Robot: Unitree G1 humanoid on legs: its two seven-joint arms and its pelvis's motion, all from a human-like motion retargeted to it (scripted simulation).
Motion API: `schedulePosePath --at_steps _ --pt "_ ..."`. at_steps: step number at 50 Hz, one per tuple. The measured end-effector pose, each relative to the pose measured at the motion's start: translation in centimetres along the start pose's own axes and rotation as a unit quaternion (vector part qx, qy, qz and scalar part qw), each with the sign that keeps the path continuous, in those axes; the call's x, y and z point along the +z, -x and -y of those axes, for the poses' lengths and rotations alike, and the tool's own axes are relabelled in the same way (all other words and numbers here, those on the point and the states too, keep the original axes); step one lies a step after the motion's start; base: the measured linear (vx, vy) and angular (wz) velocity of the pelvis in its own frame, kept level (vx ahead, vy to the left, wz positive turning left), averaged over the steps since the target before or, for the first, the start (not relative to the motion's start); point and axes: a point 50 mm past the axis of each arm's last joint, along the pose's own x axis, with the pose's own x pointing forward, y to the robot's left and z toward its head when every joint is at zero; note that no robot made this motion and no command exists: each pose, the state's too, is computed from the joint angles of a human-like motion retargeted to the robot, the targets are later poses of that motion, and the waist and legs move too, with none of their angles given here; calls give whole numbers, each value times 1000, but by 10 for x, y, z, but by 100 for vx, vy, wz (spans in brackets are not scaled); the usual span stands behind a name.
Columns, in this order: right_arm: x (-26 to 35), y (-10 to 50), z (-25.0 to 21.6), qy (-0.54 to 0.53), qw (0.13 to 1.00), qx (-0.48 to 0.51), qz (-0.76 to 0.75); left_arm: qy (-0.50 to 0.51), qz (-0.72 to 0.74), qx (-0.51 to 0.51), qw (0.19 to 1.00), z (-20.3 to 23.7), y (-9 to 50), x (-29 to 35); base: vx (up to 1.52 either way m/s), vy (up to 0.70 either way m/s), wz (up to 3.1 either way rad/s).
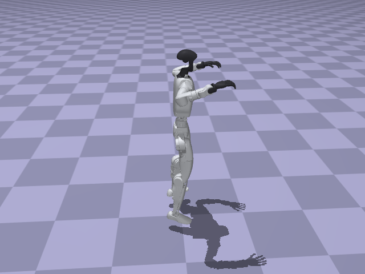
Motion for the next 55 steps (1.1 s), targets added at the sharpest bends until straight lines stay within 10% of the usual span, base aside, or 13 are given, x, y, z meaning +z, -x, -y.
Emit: schedulePosePath --at_steps 55 --pt "-16 14 4 -2 999 -29 -41 -12 12 37 999 -3 -6 1 0 0 0"
